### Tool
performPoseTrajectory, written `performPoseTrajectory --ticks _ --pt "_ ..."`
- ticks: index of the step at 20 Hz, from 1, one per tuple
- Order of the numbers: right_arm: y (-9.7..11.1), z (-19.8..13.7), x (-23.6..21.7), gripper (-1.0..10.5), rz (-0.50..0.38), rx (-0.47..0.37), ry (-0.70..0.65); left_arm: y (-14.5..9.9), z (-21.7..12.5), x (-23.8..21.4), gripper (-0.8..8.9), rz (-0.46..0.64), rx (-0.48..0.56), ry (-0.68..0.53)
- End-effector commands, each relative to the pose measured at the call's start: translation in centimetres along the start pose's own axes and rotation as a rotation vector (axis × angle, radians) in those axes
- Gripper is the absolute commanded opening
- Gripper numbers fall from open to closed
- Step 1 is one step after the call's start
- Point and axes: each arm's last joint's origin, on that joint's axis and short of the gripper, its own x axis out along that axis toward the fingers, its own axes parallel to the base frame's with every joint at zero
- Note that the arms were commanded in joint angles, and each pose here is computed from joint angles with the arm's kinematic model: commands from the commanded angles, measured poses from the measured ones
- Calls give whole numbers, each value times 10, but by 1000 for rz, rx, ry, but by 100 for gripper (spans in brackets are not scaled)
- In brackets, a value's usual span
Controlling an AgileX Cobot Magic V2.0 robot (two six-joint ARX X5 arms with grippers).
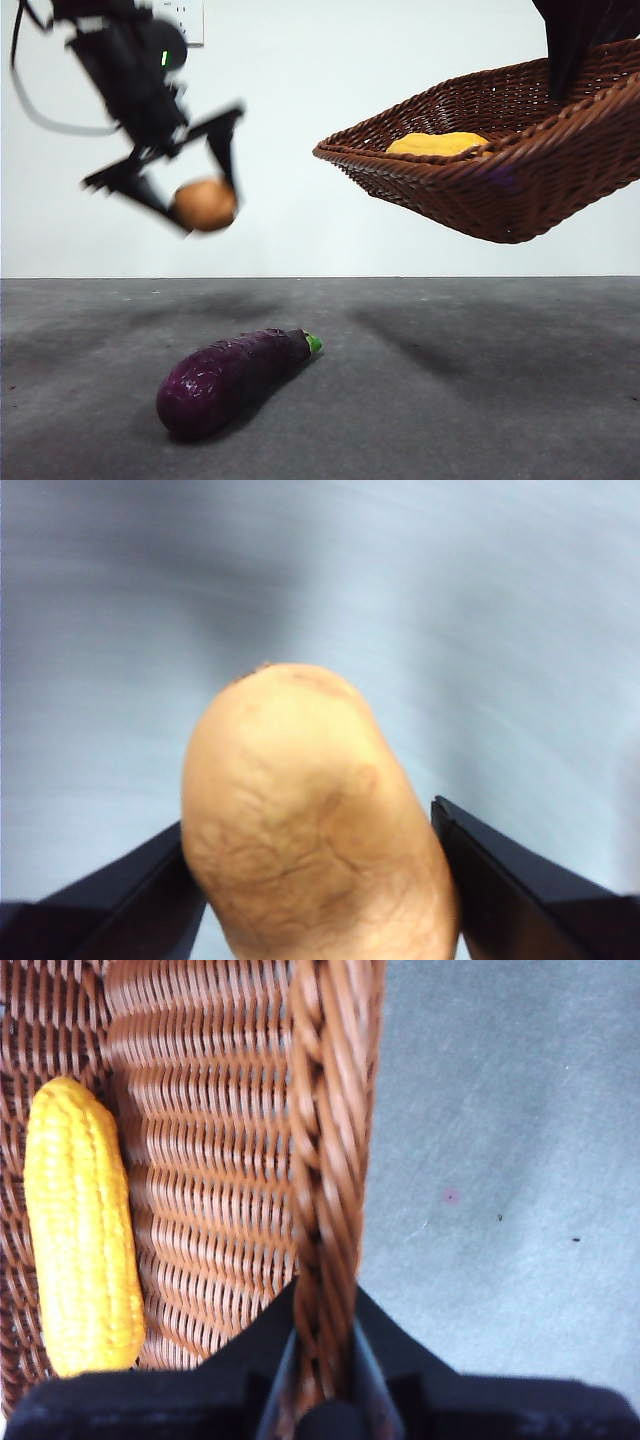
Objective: Help me put the vegetables on the table into the basket
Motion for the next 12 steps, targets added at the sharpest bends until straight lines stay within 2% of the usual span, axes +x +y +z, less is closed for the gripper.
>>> performPoseTrajectory --ticks 1,3,6,8,10,12 --pt "0 0 3 -8 20 26 10 -36 -18 -14 -9 -72 232 9" --pt "1 -2 3 -8 44 41 25 -69 -36 -27 -8 -73 357 -26" --pt "1 -4 3 -8 48 49 50 -112 -66 -40 -8 -18 487 -98" --pt "2 -5 3 -8 81 50 62 -137 -84 -37 -8 -65 569 -99" --pt "4 -6 3 -8 138 49 65 -155 -97 -27 -8 -102 629 -97" --pt "5 -6 3 -8 158 51 65 -167 -106 -17 -4 -95 654 -105"
